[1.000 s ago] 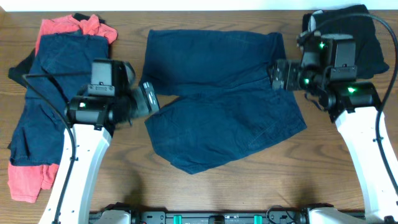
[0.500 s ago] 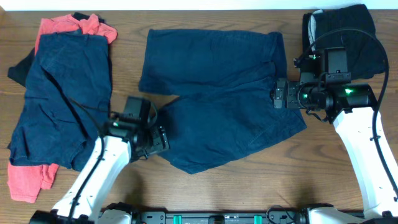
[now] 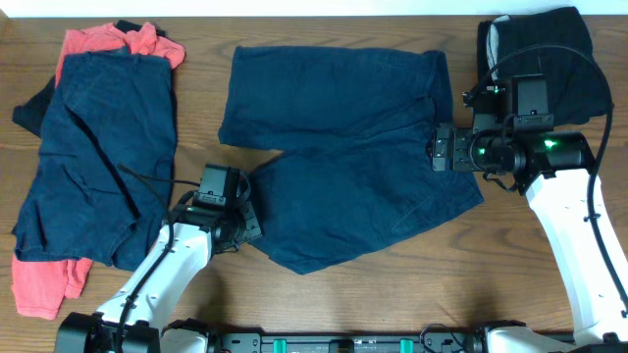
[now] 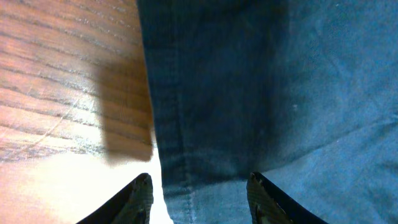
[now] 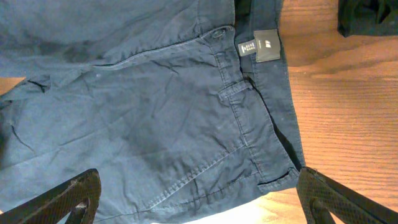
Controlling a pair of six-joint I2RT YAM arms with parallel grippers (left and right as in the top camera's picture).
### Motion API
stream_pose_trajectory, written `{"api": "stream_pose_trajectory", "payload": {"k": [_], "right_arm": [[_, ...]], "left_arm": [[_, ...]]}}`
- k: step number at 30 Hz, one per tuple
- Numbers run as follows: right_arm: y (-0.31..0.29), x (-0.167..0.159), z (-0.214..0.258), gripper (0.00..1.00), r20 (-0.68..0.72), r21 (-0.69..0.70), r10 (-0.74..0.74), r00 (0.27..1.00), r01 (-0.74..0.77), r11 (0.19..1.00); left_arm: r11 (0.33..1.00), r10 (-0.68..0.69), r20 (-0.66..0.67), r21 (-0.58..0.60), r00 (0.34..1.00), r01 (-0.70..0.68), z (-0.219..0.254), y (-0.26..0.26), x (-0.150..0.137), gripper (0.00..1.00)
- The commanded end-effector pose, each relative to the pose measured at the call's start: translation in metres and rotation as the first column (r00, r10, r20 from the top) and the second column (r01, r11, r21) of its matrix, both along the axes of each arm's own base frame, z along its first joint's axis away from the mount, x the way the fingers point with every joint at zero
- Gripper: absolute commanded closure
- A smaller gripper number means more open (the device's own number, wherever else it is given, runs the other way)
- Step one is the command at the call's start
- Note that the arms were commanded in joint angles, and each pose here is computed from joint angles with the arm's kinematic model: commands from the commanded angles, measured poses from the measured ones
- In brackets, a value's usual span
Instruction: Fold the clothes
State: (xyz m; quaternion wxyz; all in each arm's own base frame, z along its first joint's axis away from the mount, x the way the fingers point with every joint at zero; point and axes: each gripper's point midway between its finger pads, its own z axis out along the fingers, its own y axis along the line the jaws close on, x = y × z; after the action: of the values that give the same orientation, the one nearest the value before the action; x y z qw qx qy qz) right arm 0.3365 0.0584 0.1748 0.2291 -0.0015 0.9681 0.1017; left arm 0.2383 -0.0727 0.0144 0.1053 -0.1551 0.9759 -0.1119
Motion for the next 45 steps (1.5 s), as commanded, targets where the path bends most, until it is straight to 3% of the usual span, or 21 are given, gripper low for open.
{"api": "stream_pose_trajectory", "payload": {"k": [1, 7, 13, 23, 26, 29, 31, 34, 40, 45], "right_arm": [[-0.005, 0.0, -0.006, 0.02, -0.01, -0.015, -0.003, 1.0, 0.002, 1.0], [-0.005, 0.001, -0.006, 0.01, -0.007, -0.02, 0.006, 1.0, -0.007, 1.0], [-0.004, 0.001, -0.005, 0.03, -0.003, -0.021, 0.01, 1.0, -0.01, 1.0], [-0.004, 0.003, -0.004, 0.03, 0.006, -0.02, 0.01, 1.0, -0.01, 1.0], [-0.004, 0.004, -0.004, 0.04, 0.008, -0.02, 0.01, 1.0, -0.01, 1.0], [-0.004, 0.004, -0.004, 0.04, 0.011, -0.02, 0.01, 1.0, -0.01, 1.0], [-0.004, 0.004, -0.004, 0.04, 0.011, -0.02, 0.01, 1.0, -0.01, 1.0], [-0.004, 0.005, -0.003, 0.04, 0.012, -0.02, 0.01, 1.0, -0.01, 1.0], [-0.004, 0.004, -0.004, 0.04, 0.011, -0.02, 0.01, 1.0, -0.01, 1.0], [-0.004, 0.004, -0.004, 0.04, 0.008, -0.02, 0.01, 1.0, -0.01, 1.0]], "left_arm": [[1.0, -0.002, 0.002, -0.002, 1.0, 0.002, -0.001, 0.0, 0.001, 0.48], [1.0, 0.005, 0.009, 0.027, 1.0, -0.005, -0.003, 0.009, 0.003, 0.5], [1.0, 0.004, 0.01, 0.029, 1.0, -0.004, -0.003, 0.01, 0.003, 0.73], [0.999, -0.001, -0.016, 0.036, 1.0, 0.001, -0.019, 0.01, 0.002, 0.75], [0.998, 0.007, -0.021, 0.059, 1.0, -0.005, -0.022, 0.014, 0.002, 0.8], [0.997, 0.022, -0.019, 0.079, 1.0, -0.02, -0.023, 0.018, 0.003, 0.94], [0.997, 0.033, -0.006, 0.077, 0.999, -0.032, -0.022, 0.018, 0.006, 0.94], [0.997, 0.036, 0.062, 0.061, 0.997, -0.039, -0.008, 0.015, 0.024, 0.94], [0.996, 0.047, 0.322, 0.06, 0.945, -0.07, 0.042, 0.014, 0.085, 0.94], [0.99, 0.063, 0.405, 0.087, 0.912, -0.107, 0.053, 0.021, 0.103, 0.94]]}}
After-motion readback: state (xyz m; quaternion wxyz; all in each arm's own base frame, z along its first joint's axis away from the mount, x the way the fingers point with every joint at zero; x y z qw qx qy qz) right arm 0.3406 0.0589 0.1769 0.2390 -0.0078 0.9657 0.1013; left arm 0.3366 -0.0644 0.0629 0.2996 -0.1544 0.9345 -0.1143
